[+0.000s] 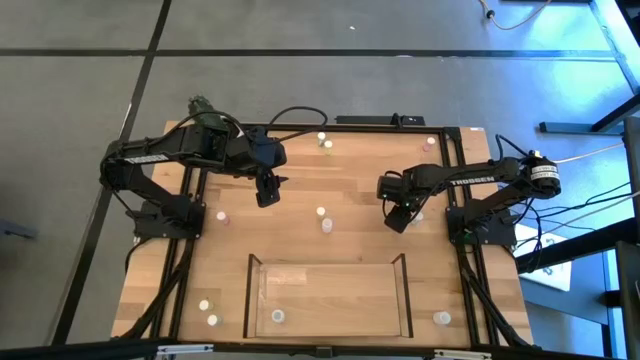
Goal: Pick and place medicine bottles onto shelf by color
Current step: Put the bottom right pink pill bottle on the shelf
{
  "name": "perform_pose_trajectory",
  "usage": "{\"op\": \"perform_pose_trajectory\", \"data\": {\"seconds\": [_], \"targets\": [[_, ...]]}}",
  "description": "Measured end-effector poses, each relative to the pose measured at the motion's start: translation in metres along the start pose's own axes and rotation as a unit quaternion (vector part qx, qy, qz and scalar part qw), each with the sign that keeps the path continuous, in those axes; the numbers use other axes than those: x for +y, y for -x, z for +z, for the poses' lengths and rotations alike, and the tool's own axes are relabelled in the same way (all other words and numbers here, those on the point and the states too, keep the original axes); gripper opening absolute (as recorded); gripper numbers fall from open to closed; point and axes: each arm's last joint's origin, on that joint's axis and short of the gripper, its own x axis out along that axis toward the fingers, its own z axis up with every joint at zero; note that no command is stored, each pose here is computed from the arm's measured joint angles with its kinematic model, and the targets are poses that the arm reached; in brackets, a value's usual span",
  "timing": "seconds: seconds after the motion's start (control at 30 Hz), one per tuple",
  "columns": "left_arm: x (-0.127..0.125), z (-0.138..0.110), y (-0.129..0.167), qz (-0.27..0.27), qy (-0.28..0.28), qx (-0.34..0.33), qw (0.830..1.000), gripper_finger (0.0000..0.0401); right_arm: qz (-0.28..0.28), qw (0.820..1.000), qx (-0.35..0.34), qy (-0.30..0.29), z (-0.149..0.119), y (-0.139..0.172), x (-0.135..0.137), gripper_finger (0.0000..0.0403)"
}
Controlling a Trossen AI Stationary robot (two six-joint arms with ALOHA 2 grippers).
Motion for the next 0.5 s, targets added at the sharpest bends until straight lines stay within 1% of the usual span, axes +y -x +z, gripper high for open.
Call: {"op": "perform_pose_trajectory", "data": {"seconds": [0.3, 0.5], "targets": [[0.0001, 0.0000, 0.0000, 0.000, 0.000, 0.000, 1.000, 0.0231, 0.043, 0.999, 0.021, -0.003, -0.0005, 0.0003, 0.0013, 0.0132], [0.0001, 0.0000, 0.0000, 0.000, 0.000, 0.000, 1.000, 0.0231, 0.049, 0.998, 0.027, -0.013, 0.0028, 0.0057, -0.0022, 0.0132]]}}
